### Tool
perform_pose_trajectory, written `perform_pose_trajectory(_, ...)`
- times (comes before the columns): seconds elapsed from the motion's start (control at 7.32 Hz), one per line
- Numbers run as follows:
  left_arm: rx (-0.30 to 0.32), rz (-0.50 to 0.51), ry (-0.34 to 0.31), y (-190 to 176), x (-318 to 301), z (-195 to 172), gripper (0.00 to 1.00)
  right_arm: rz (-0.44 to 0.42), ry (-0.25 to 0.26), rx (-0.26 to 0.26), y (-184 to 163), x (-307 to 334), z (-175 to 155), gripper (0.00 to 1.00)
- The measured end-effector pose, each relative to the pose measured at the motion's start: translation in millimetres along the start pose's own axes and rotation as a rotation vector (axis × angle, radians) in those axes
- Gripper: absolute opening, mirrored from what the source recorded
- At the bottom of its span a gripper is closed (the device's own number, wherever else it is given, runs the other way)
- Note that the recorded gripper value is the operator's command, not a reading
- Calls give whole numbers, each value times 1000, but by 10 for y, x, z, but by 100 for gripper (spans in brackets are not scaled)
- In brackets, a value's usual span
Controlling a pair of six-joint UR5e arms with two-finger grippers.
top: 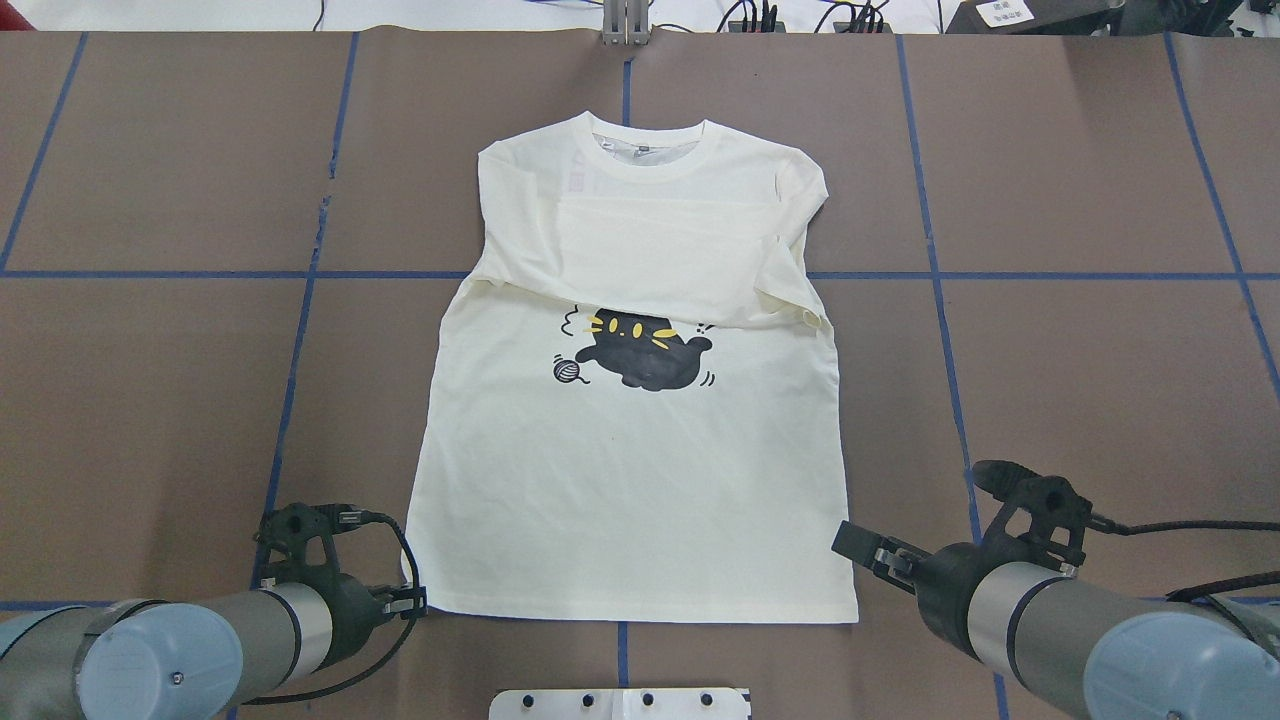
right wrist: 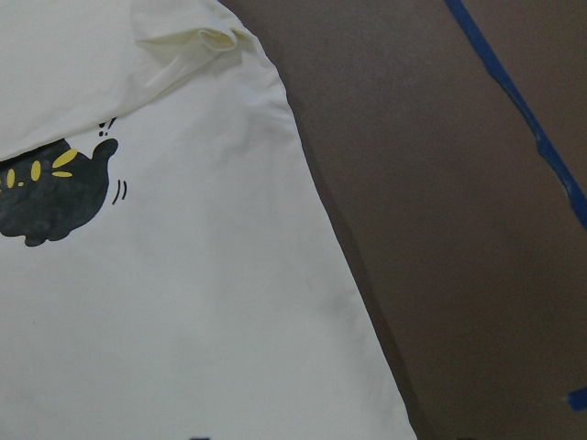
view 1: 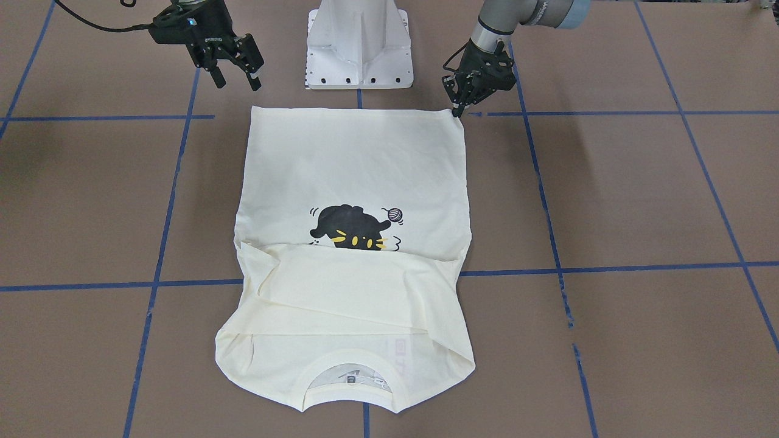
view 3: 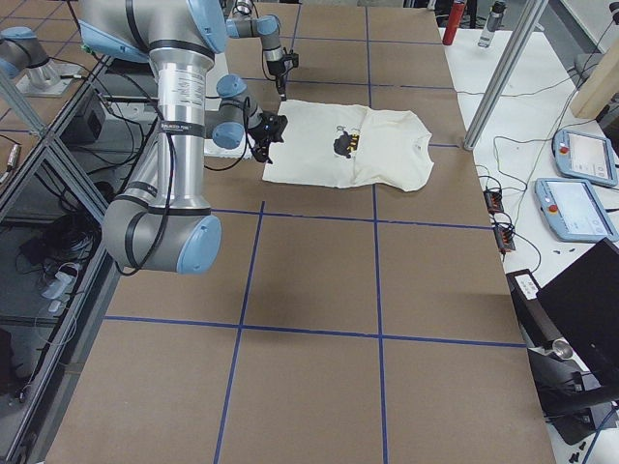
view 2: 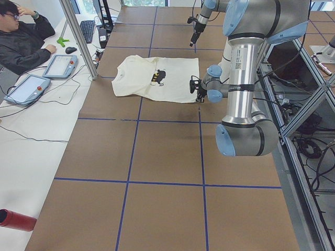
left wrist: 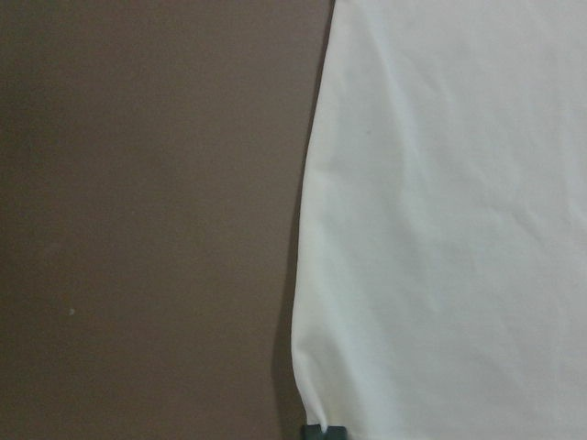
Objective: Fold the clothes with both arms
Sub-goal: 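Grasp both hem corners with the left and right grippers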
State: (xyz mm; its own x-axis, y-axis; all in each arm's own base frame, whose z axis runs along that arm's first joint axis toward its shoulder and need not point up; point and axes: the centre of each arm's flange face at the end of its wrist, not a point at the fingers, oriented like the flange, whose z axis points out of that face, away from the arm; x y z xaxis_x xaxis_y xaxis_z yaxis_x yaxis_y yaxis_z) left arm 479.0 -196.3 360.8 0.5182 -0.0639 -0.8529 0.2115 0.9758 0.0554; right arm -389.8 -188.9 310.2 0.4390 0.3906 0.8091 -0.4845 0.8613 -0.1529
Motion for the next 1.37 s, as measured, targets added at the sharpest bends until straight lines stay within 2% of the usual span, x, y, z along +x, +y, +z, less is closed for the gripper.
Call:
perform_pose_trajectory(0.27, 17, -10, 27, -70, 70, -125, 0, 51, 66, 32, 215, 156, 227, 82)
perform_pose_trajectory(0.55, 50, -14, 36, -126, 82, -179, 0, 47, 111, 55, 362, 259, 561, 76)
perform_pose_trajectory(1.09, 82, -16, 39, -164, 77, -220, 0, 32, 124, 68, 597, 285, 809, 69)
perform_pose_trajectory(1.23, 92, -16, 39, -175, 72, -227, 0, 28, 126, 69, 651, 275, 865, 66)
perform_pose_trajectory(1.37, 97, -16, 38, -180, 69, -228, 0, 26, 125, 68, 700, 254, 907, 58)
